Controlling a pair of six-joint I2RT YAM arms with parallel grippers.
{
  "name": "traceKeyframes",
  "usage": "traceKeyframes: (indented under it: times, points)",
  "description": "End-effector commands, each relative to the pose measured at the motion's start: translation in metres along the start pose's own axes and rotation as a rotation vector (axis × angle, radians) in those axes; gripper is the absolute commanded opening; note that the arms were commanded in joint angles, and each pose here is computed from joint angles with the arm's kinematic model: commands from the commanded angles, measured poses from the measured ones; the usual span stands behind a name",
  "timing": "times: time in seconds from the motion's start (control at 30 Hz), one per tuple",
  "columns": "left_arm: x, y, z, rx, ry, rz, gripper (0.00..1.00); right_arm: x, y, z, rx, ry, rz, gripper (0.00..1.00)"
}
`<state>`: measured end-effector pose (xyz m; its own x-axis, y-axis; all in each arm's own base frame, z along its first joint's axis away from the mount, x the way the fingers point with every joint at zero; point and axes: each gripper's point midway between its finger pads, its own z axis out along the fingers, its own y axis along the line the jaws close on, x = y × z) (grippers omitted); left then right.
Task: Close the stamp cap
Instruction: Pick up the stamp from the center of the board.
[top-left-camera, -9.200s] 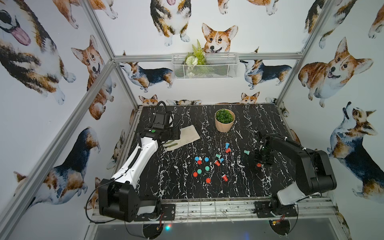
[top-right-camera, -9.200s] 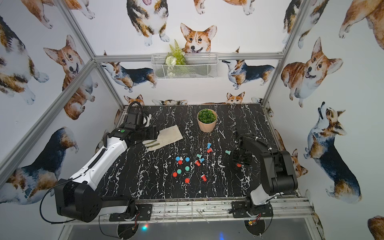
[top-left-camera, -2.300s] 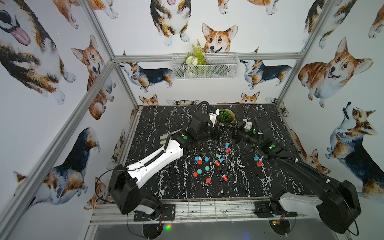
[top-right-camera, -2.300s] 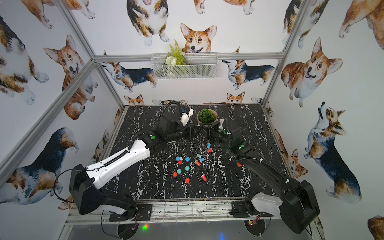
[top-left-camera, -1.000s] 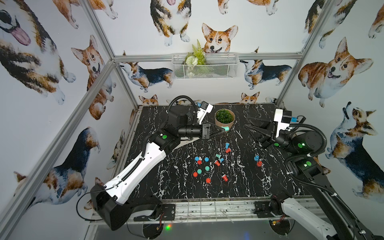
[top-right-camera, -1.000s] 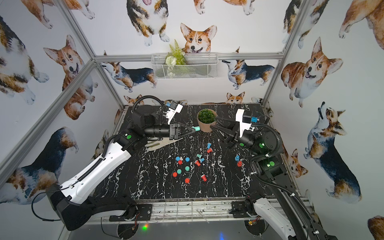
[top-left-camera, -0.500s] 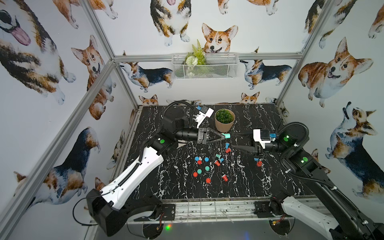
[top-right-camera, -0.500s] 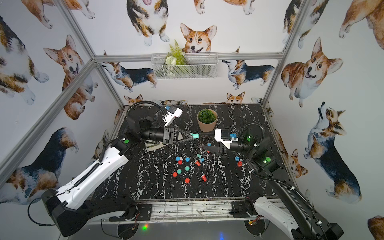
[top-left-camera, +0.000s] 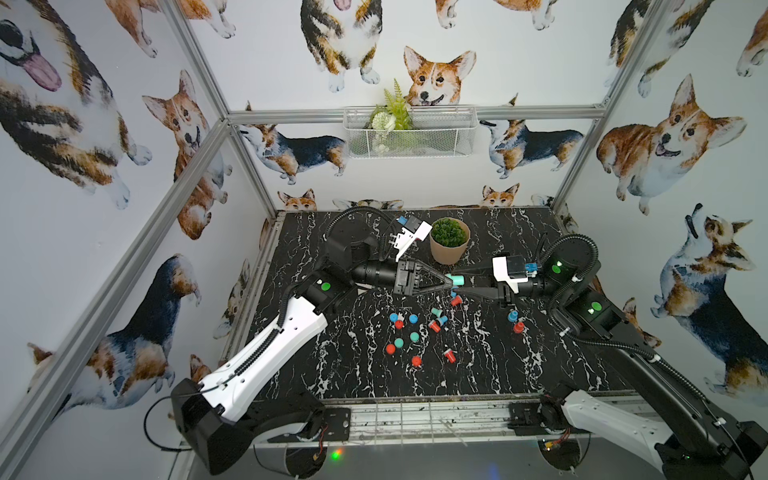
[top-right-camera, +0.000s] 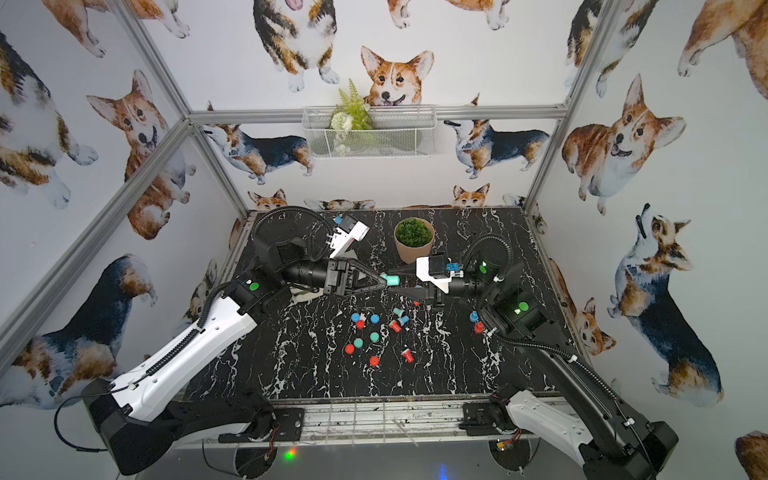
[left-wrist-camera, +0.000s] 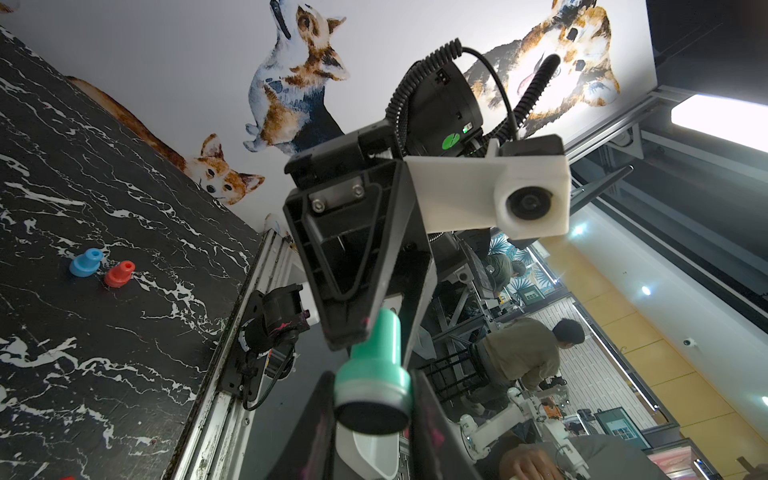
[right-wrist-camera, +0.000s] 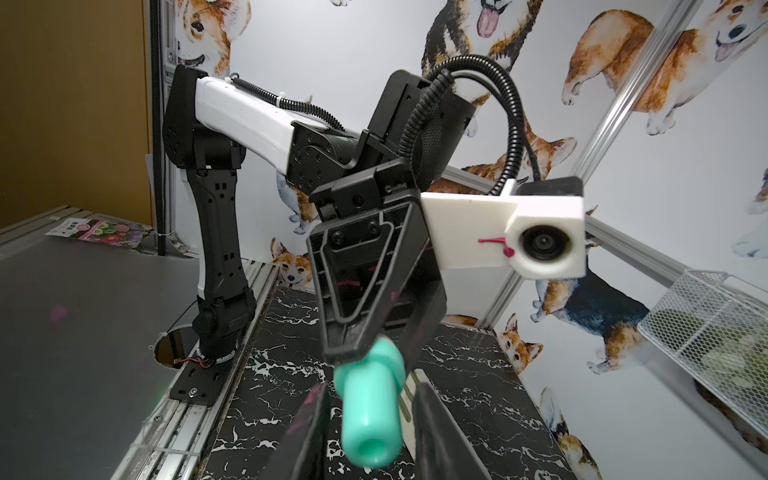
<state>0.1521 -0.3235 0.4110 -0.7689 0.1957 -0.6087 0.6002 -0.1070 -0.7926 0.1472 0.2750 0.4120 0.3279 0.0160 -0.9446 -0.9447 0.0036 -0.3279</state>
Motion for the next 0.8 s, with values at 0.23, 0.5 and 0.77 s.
traceKeyframes:
  times: [0.23, 0.5, 0.77]
  points:
    - [-0.001, -0.006, -0.001, 0.017, -0.006, 0.027, 0.08, -0.012, 0.004, 0.004, -0.020, -0.035, -0.066, 0.19]
    - [-0.001, 0.000, -0.003, -0.027, -0.019, 0.039, 0.24, -0.009, 0.003, 0.002, 0.017, -0.018, -0.040, 0.08]
    - [-0.013, 0.031, -0.026, -0.276, -0.113, 0.087, 0.57, 0.016, -0.011, 0.002, 0.160, 0.070, 0.134, 0.04]
